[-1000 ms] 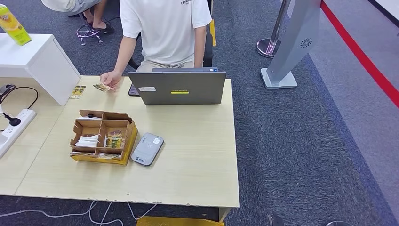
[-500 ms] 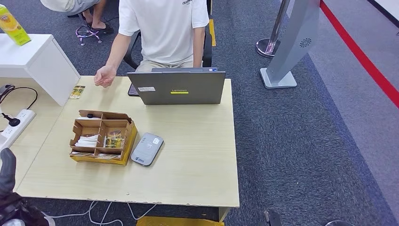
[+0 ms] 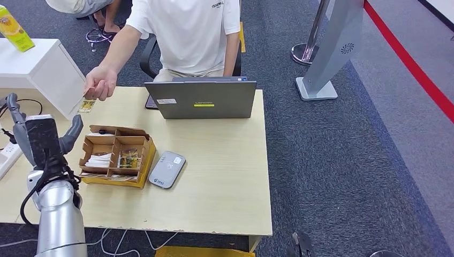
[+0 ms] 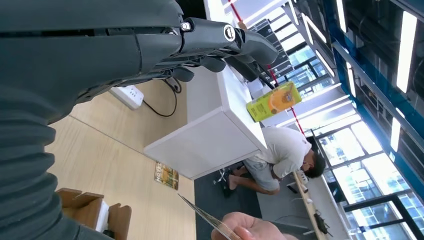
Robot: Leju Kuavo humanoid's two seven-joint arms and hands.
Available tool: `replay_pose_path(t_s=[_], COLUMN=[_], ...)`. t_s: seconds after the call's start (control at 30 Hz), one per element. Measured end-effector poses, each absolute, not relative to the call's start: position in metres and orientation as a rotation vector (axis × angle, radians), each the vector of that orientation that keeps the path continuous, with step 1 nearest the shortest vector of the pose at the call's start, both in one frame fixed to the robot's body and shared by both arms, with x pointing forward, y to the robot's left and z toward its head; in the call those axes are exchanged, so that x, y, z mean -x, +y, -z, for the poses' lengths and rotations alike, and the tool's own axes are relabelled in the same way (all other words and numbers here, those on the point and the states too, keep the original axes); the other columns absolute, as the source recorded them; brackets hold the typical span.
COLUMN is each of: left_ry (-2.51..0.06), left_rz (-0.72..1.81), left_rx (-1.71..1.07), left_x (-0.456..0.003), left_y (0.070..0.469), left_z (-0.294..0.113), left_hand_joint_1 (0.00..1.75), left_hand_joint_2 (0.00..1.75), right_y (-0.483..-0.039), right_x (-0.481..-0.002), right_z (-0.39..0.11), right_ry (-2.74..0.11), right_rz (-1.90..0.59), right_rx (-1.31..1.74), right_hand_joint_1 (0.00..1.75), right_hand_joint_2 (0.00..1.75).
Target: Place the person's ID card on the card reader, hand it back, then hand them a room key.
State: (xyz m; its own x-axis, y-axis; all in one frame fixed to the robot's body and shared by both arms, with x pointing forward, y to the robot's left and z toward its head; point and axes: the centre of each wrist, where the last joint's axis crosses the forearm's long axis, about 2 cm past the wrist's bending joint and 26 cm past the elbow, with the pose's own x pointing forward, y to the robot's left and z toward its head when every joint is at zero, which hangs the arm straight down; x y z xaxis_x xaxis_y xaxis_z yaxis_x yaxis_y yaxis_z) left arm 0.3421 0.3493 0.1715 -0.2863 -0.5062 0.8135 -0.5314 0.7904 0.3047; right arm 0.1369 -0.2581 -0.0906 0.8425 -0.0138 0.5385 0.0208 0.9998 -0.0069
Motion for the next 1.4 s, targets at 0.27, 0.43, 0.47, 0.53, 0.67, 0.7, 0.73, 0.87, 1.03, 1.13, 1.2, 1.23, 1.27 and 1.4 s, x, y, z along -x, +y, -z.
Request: replay_pose_path(t_s=[0.27,0.43,0.47,0.53,0.67,0.7,0.73,0.87,1.03,1.13,1.2,1.23,1.27,1.4], left_ry=[-1.859,-1.814,-1.804,-1.782,-1.739,-1.729,-1.72,-1.68,-1.63,-1.595,-1.57,-1.558,-1.546,-1.521], left_rz=[0.197,0.321,0.348,0.401,0.504,0.527,0.55,0.641,0.761,0.831,0.876,0.896,0.915,0.972], left_rx=[-0.911,-1.003,-1.021,-1.064,-1.165,-1.189,-1.213,-1.315,-1.444,-1.517,-1.563,-1.587,-1.611,-1.689], left_x=[-0.383,-0.403,-0.408,-0.416,-0.43,-0.434,-0.437,-0.449,-0.464,-0.471,-0.475,-0.477,-0.478,-0.482], left_y=[0.336,0.33,0.329,0.327,0.324,0.323,0.322,0.321,0.32,0.319,0.318,0.318,0.318,0.317], left_z=[-0.191,-0.203,-0.205,-0.21,-0.221,-0.224,-0.226,-0.238,-0.252,-0.259,-0.263,-0.264,-0.266,-0.27], left_hand_joint_1=[1.31,1.75,1.75,1.75,1.75,1.75,1.75,1.75,1.75,1.75,1.75,1.75,1.75,1.75], left_hand_joint_2=[1.75,1.75,1.75,1.75,1.75,1.75,1.75,1.75,1.75,1.75,1.75,1.75,1.75,1.75], right_y=[-0.254,-0.252,-0.252,-0.251,-0.25,-0.249,-0.249,-0.249,-0.248,-0.247,-0.247,-0.247,-0.246,-0.246], right_x=[-0.146,-0.151,-0.152,-0.154,-0.158,-0.159,-0.16,-0.164,-0.169,-0.172,-0.174,-0.175,-0.176,-0.178], right_z=[0.088,0.086,0.085,0.085,0.083,0.083,0.083,0.081,0.079,0.078,0.077,0.077,0.077,0.076], right_ry=[-0.559,-0.554,-0.553,-0.55,-0.545,-0.543,-0.541,-0.535,-0.531,-0.526,-0.522,-0.52,-0.517,-0.508], right_rz=[0.0,-0.016,-0.019,-0.029,-0.048,-0.052,-0.054,-0.071,-0.098,-0.116,-0.127,-0.134,-0.14,-0.159], right_rx=[0.006,0.003,0.002,0.001,-0.002,-0.003,-0.005,-0.01,-0.01,-0.014,-0.018,-0.019,-0.02,-0.019], right_hand_joint_1=[0.0,0.0,0.0,0.0,0.0,0.0,0.0,0.0,0.0,0.0,0.0,0.0,0.0,0.0], right_hand_joint_2=[0.0,0.0,0.0,0.0,0.0,0.0,0.0,0.0,0.0,0.0,0.0,0.0,0.0,0.0])
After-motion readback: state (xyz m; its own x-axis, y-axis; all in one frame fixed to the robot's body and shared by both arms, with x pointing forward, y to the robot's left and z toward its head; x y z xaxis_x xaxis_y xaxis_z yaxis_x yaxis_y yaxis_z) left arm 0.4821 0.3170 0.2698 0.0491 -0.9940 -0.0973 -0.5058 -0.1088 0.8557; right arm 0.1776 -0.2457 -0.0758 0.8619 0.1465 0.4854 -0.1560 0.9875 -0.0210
